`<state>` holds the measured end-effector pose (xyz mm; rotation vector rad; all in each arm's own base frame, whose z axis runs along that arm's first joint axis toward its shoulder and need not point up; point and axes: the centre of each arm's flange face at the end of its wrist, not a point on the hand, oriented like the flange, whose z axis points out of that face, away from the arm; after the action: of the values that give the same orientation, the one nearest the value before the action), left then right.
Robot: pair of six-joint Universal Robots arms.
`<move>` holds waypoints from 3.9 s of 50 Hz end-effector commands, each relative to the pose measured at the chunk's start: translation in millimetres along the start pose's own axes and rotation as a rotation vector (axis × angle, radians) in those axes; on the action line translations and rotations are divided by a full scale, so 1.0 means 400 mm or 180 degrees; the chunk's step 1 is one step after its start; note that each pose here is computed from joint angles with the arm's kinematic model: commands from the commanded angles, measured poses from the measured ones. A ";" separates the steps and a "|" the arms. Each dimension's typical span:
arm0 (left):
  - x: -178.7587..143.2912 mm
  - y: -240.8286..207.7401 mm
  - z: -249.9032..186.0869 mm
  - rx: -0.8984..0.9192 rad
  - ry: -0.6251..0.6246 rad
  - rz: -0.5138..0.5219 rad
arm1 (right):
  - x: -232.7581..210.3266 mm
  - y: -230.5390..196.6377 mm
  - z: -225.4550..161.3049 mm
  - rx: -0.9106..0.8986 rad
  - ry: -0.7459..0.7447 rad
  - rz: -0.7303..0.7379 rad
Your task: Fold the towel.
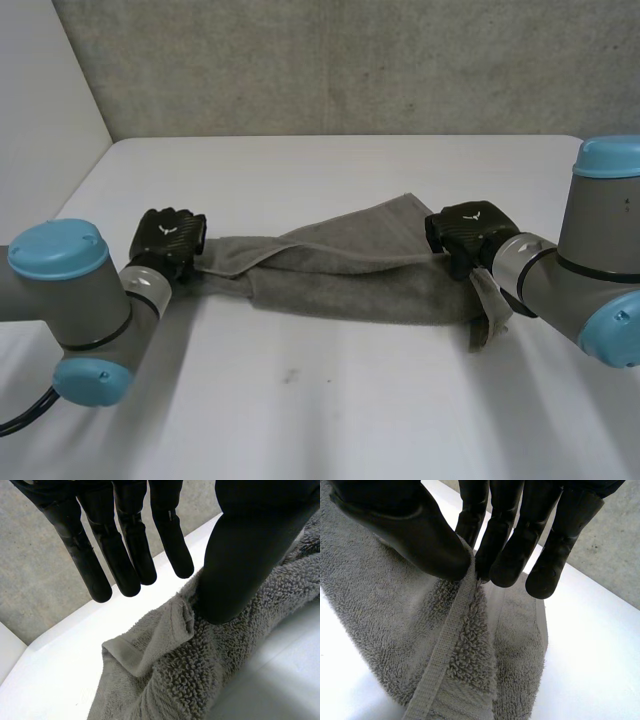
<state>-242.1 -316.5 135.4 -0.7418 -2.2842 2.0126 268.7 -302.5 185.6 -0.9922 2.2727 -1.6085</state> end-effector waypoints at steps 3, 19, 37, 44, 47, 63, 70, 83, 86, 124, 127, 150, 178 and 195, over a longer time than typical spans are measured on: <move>0.002 0.005 0.014 -0.0011 0.0005 0.0000 | 0.000 0.003 0.002 -0.0009 -0.0003 0.0002; -0.010 -0.031 0.026 0.0045 -0.0013 -0.0019 | -0.001 0.010 0.008 -0.0024 -0.0003 0.0001; -0.023 -0.068 0.020 0.0156 -0.0051 -0.0107 | -0.002 0.015 0.012 -0.0042 -0.0010 0.0005; -0.013 -0.037 0.021 0.0044 -0.0017 -0.0103 | -0.002 0.016 0.011 -0.0047 -0.0011 0.0006; -0.003 -0.009 0.023 -0.0053 0.0017 -0.0102 | -0.002 0.016 0.011 -0.0047 -0.0011 0.0006; 0.010 0.014 0.019 -0.0231 0.0102 -0.0081 | 0.004 0.001 0.005 -0.0003 0.0024 -0.0004; -0.048 -0.166 -0.036 0.0366 -0.0093 -0.0109 | 0.027 -0.059 -0.031 0.0200 0.0130 -0.0032; -0.135 -0.438 -0.247 0.1251 -0.0344 -0.0169 | 0.099 -0.307 -0.309 0.0887 0.0526 -0.0165; -0.154 -0.493 -0.303 0.1432 -0.0386 -0.0209 | 0.102 -0.340 -0.351 0.1005 0.0581 -0.0202; -0.215 -0.574 0.025 0.2088 -0.0439 -0.1302 | 0.240 -0.442 -0.051 0.1301 0.1041 -0.0952; -0.236 -0.608 -0.019 0.2205 -0.0547 -0.1446 | 0.234 -0.478 -0.088 0.1469 0.1021 -0.1010; -0.158 -0.177 -0.114 0.0970 -0.0276 -0.1392 | 0.025 -0.008 -0.062 -0.0746 -0.0754 -0.1142; -0.156 -0.152 -0.107 0.1095 -0.0307 -0.1375 | 0.010 0.171 -0.085 -0.0317 0.0178 0.0255; -0.214 -0.146 -0.096 0.1114 -0.0517 -0.1372 | 0.173 0.217 -0.081 -0.0052 0.1099 0.0292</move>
<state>-179.0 -311.2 221.4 -0.0726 -1.8600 2.2020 191.3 -280.1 133.9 -0.7497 2.4352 -1.7485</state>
